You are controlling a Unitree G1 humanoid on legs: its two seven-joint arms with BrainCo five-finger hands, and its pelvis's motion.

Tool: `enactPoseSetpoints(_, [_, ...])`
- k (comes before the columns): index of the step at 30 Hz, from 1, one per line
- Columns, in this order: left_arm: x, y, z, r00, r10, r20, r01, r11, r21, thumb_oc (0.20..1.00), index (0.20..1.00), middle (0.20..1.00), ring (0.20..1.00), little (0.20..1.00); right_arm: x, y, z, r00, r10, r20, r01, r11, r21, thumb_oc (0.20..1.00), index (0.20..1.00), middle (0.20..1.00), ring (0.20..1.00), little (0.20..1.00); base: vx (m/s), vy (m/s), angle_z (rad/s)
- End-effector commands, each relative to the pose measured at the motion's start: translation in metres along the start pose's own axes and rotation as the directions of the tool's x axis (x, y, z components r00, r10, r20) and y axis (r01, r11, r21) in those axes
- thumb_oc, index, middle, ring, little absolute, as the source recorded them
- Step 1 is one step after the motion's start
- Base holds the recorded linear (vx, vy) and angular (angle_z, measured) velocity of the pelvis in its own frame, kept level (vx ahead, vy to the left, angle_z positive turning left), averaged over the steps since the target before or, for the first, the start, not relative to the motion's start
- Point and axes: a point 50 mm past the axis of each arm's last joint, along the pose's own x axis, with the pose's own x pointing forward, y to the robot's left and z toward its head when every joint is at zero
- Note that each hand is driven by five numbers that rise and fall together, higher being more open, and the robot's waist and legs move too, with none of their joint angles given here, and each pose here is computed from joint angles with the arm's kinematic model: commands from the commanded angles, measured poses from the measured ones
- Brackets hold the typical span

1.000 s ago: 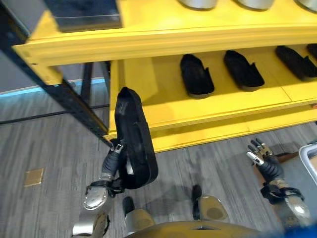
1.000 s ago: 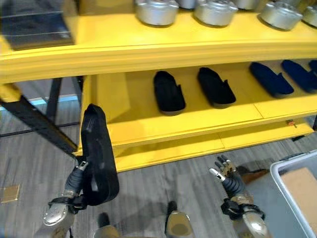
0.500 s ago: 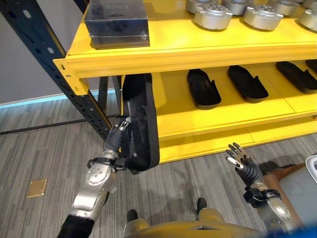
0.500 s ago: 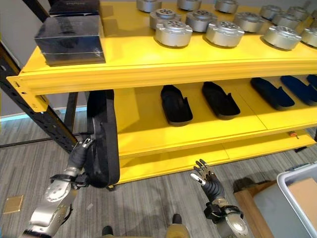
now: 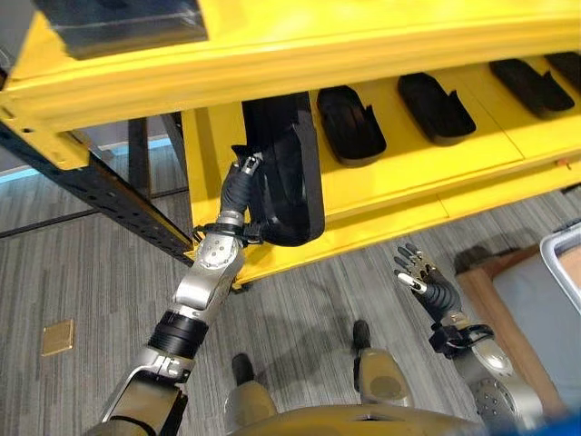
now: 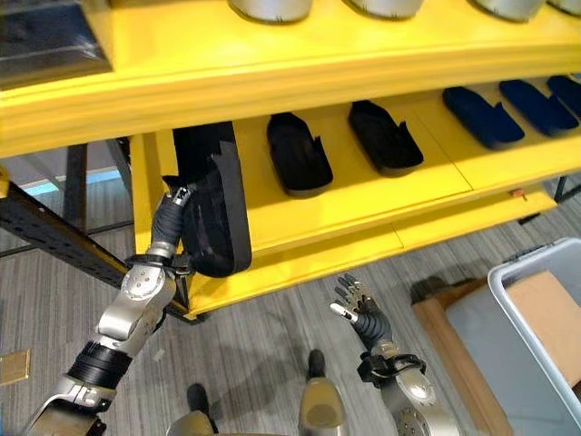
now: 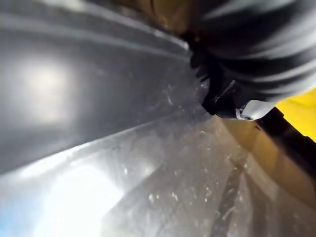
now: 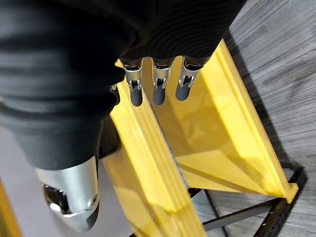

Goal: Move parts from the plastic box to the shelf.

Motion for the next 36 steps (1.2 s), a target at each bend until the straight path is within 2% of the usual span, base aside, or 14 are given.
enactPoseSetpoints(1, [0.011,0.013,0.021,0.986,0.096,0.134,-0.091,0.995,-0.039,0.200,0.200,0.200,0.200,0.200,-0.003,0.003,0.024,0.994,0.032,0.105,-0.031,0.999,-0.016,1.000,1.000,1.000,1.000,1.000,-0.06,-0.027,-0.13])
enactPoseSetpoints(2, [0.016,0.021,0.024,0.978,0.150,0.141,-0.145,0.988,-0.050,0.200,0.200,0.200,0.200,0.200,-0.004,0.004,0.023,0.994,0.034,0.101,-0.033,0.999,-0.013,1.000,1.000,1.000,1.000,1.000,-0.03,-0.023,-0.07])
enactPoseSetpoints(8, [0.038,0.039,0.037,0.954,0.241,0.176,-0.246,0.969,0.005,0.200,0.200,0.200,0.200,0.200,-0.005,0.005,0.016,0.997,0.040,0.070,-0.040,0.999,0.001,1.000,1.000,1.000,1.000,1.000,-0.03,-0.032,0.00])
enactPoseSetpoints(19, [0.080,0.076,0.087,0.910,0.325,0.256,-0.360,0.928,0.100,0.200,0.200,0.200,0.200,0.200,-0.010,-0.003,0.009,0.999,0.028,0.026,-0.028,0.999,-0.016,1.000,1.000,1.000,1.000,1.000,0.00,-0.012,0.01])
enactPoseSetpoints(20, [0.084,0.077,0.092,0.908,0.325,0.263,-0.360,0.928,0.096,0.200,0.200,0.200,0.200,0.200,-0.010,-0.003,0.009,0.999,0.026,0.025,-0.025,1.000,-0.015,1.000,1.000,1.000,1.000,1.000,0.06,-0.018,0.04])
enactPoseSetpoints(21, [0.090,0.074,0.090,0.920,0.330,0.210,-0.334,0.942,-0.016,0.200,0.200,0.200,0.200,0.200,-0.010,-0.004,0.008,1.000,0.024,0.014,-0.023,1.000,-0.016,1.000,1.000,1.000,1.000,1.000,0.00,-0.014,0.03])
enactPoseSetpoints(23, [0.094,0.074,0.096,0.923,0.320,0.215,-0.324,0.946,-0.017,0.200,0.200,0.200,0.200,0.200,-0.009,-0.003,0.006,1.000,0.026,0.010,-0.026,1.000,-0.010,1.000,1.000,1.000,1.000,1.000,0.01,-0.004,0.05])
enactPoseSetpoints(27, [0.112,0.093,0.132,0.913,0.330,0.240,-0.363,0.926,0.106,0.200,0.200,0.200,0.200,0.200,-0.008,-0.004,0.003,1.000,0.026,-0.011,-0.026,1.000,-0.007,1.000,1.000,1.000,1.000,1.000,0.02,0.013,0.09])
enactPoseSetpoints(31, [0.120,0.108,0.147,0.895,0.389,0.218,-0.412,0.908,0.072,0.200,0.200,0.200,0.200,0.200,-0.007,-0.003,0.000,1.000,0.023,-0.014,-0.023,1.000,0.012,1.000,1.000,1.000,1.000,1.000,0.02,0.029,0.05])
enactPoseSetpoints(36, [0.120,0.116,0.146,0.882,0.438,0.175,-0.444,0.896,-0.002,0.200,0.200,0.200,0.200,0.200,-0.006,-0.002,-0.002,1.000,0.016,-0.020,-0.016,1.000,0.025,1.000,1.000,1.000,1.000,1.000,0.01,0.008,0.01])
